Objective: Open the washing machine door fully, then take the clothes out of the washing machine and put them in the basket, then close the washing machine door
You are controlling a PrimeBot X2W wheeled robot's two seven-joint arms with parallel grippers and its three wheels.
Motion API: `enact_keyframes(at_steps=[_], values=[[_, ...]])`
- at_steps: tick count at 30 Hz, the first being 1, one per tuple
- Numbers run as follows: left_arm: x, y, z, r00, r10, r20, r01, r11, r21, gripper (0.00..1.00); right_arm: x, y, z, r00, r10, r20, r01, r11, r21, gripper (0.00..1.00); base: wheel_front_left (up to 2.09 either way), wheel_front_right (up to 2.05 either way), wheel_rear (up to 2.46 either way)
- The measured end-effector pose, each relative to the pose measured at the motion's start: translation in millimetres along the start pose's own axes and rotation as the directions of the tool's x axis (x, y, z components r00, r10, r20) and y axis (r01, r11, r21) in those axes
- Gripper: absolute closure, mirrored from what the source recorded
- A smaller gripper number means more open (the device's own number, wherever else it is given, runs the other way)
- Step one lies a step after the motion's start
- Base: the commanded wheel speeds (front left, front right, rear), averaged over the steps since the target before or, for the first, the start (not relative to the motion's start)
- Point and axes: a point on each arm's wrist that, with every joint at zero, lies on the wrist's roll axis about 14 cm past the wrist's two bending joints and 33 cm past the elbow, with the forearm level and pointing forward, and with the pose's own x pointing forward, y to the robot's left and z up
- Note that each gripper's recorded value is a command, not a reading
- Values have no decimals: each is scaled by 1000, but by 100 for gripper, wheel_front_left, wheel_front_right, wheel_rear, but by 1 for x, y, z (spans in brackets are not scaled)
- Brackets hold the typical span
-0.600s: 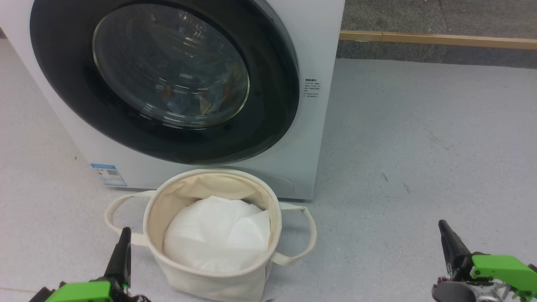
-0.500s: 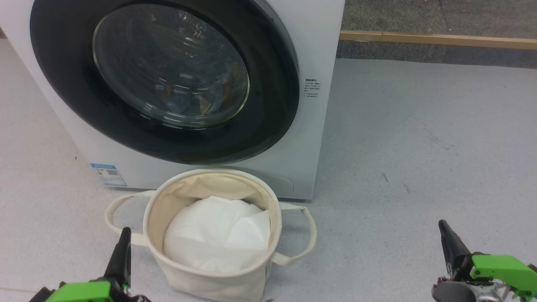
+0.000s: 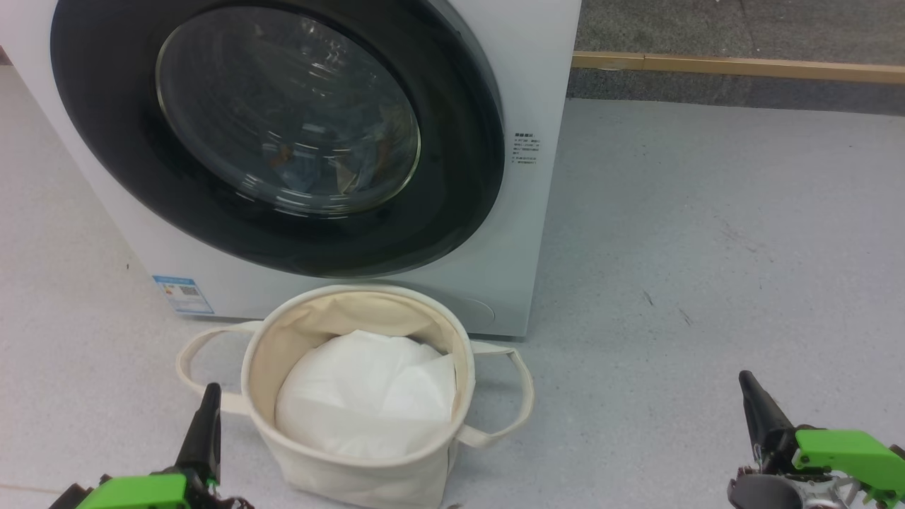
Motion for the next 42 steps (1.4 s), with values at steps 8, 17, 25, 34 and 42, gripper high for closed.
enact_keyframes(at_steps=[8,17,25,34,42], values=[[0,0,0,1000,0,0,0,1000,0,100,0,0,0,1000,0,0,0,1000,0,100,0,0,0],[0,0,0,1000,0,0,0,1000,0,100,0,0,0,1000,0,0,0,1000,0,100,0,0,0],[0,0,0,1000,0,0,0,1000,0,100,0,0,0,1000,0,0,0,1000,0,100,0,0,0],[0,0,0,1000,0,0,0,1000,0,100,0,0,0,1000,0,0,0,1000,0,100,0,0,0],[0,0,0,1000,0,0,0,1000,0,100,0,0,0,1000,0,0,0,1000,0,100,0,0,0]])
